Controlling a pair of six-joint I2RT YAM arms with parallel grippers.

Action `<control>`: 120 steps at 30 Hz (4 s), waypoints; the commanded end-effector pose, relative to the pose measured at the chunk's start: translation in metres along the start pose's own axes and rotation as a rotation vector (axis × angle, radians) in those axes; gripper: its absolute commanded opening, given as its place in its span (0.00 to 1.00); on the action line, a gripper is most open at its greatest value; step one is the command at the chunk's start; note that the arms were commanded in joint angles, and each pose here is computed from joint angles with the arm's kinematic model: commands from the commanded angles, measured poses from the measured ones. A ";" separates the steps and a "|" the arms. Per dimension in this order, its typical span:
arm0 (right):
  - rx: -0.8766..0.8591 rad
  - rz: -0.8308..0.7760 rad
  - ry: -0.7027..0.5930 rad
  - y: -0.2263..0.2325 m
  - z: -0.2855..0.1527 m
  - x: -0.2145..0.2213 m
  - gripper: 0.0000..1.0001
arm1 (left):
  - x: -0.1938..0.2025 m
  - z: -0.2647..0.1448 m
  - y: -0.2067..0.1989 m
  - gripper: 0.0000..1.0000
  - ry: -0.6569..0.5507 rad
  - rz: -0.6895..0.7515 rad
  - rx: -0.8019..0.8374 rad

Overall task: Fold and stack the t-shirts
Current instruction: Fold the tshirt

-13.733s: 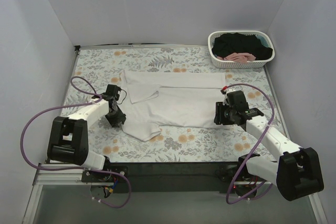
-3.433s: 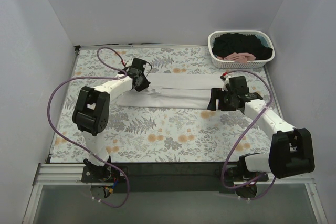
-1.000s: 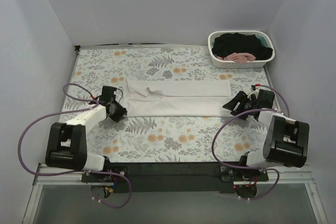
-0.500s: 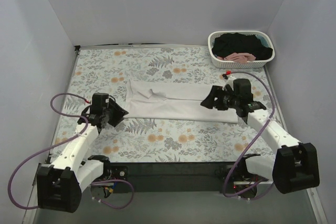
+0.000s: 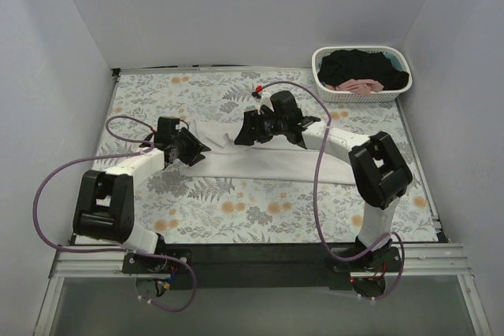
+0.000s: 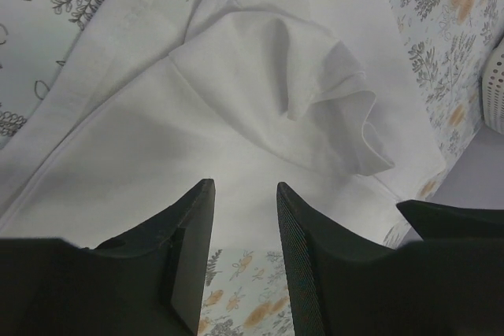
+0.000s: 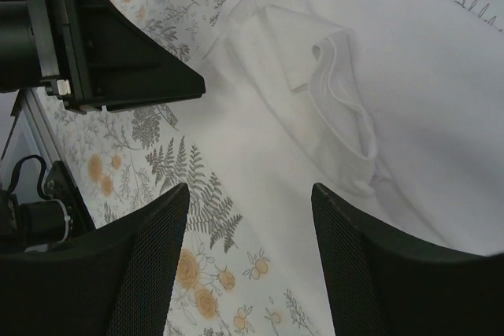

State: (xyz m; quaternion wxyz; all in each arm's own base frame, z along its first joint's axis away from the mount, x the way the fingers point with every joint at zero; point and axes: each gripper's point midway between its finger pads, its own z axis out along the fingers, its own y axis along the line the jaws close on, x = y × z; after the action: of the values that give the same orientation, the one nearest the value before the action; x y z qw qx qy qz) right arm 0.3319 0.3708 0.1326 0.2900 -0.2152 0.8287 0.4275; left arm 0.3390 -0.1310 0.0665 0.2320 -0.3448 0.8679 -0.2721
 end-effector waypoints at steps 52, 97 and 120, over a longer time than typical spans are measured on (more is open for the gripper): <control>0.033 0.038 -0.041 -0.042 -0.013 0.009 0.67 | -0.026 0.082 -0.075 0.32 -0.003 -0.087 0.052; 0.672 -0.028 0.271 -0.144 -0.144 0.131 0.68 | 0.009 0.004 0.044 0.33 -0.056 0.153 -0.291; 0.170 0.004 0.421 0.039 -0.088 0.177 0.68 | -0.127 0.091 -0.040 0.44 -0.184 0.322 -0.296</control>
State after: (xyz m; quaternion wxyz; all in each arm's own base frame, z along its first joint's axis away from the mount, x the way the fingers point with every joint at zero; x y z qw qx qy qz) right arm 0.1313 0.2730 0.0430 0.0929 -0.2480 0.9245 0.2743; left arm 0.4869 -0.0997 0.0285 0.2721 -0.2668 0.9210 -0.0805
